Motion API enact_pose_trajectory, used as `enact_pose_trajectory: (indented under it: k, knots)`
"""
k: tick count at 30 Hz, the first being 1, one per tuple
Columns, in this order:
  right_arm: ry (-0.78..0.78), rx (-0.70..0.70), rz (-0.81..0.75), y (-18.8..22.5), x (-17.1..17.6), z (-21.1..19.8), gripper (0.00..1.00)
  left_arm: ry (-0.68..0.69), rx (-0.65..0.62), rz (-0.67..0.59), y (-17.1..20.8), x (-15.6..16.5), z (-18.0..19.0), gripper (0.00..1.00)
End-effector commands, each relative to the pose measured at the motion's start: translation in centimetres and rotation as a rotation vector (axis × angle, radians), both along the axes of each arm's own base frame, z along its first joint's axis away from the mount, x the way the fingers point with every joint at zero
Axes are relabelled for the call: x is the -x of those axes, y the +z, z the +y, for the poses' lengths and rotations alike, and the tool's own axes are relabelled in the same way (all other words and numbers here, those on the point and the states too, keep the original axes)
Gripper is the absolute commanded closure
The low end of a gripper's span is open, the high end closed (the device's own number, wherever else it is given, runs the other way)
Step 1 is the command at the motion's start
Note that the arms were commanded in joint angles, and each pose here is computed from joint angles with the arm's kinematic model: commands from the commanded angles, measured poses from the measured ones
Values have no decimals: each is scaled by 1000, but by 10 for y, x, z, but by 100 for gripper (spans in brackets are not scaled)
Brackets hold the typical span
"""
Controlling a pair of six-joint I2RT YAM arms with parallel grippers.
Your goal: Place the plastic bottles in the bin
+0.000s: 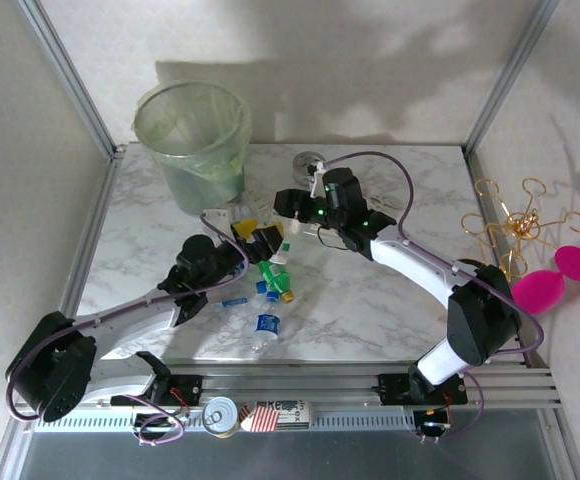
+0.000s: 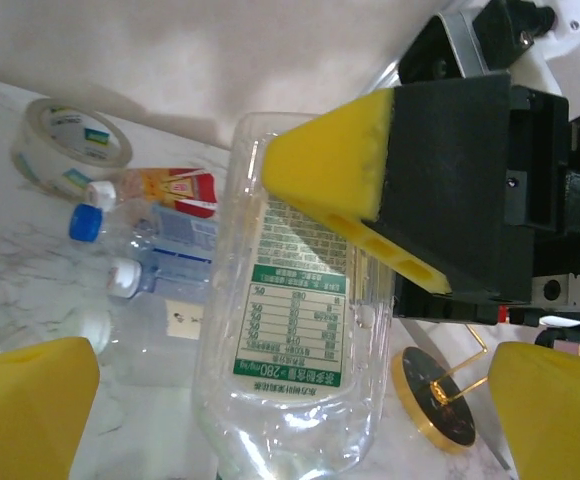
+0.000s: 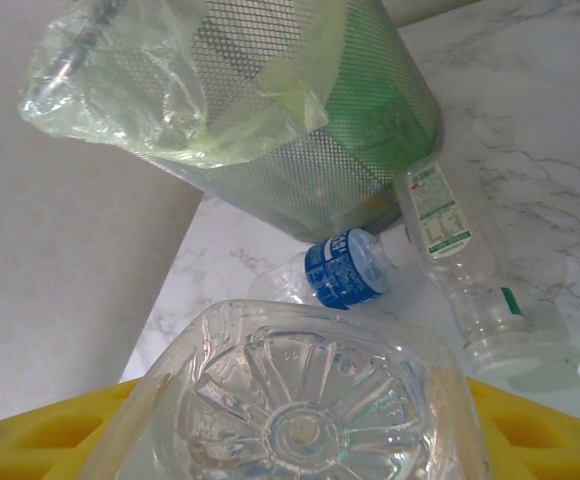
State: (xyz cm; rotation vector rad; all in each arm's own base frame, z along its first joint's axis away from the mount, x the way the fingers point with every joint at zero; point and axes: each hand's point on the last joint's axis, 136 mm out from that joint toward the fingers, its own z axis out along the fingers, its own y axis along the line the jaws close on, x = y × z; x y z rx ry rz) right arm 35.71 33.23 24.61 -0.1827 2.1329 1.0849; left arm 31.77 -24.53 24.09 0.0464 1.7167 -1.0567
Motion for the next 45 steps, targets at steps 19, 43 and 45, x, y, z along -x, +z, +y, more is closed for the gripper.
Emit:
enact_pose_trajectory:
  k: [19,43,45]
  knots:
    - [100,-79,-48,36,20,5,52,-156,-46,-52,14,-9,-61,26]
    - [-95,-88,-80,28,9,-66,10,-23,-82,-35,11,-18,-41,47]
    - [-119,-71,-82,22,8,-75,9,-14,-89,-36,13,-20,-40,47]
